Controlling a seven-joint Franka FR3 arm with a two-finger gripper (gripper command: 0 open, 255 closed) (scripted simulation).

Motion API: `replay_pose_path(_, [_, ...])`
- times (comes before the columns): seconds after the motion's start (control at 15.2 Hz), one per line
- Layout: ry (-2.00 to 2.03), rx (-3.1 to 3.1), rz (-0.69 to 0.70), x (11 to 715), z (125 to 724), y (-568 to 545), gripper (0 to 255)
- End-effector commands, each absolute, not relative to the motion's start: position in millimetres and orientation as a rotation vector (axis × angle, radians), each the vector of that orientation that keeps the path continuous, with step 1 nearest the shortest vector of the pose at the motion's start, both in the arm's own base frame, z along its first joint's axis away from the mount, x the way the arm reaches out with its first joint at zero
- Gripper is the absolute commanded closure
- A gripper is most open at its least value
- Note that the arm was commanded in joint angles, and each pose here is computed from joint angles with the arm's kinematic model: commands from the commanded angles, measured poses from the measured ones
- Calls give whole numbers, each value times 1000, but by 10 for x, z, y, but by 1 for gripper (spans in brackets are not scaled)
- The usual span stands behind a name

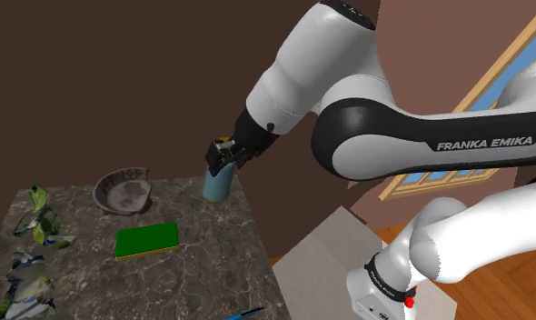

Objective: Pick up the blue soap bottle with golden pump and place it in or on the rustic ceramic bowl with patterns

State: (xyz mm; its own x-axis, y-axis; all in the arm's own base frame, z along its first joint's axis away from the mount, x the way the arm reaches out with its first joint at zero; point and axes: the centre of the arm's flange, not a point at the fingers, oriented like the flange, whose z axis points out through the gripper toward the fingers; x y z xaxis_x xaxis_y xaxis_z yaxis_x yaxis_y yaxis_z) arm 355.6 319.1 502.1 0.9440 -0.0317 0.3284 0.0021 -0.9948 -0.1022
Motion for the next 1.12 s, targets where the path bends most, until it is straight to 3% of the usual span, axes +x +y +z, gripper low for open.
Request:
replay_pose_path(0.0, [23,-2997,-509,3549,5127,3189,255])
replay_pose_path(1.06, [23,-2997,-509,5186,5388,4277,255])
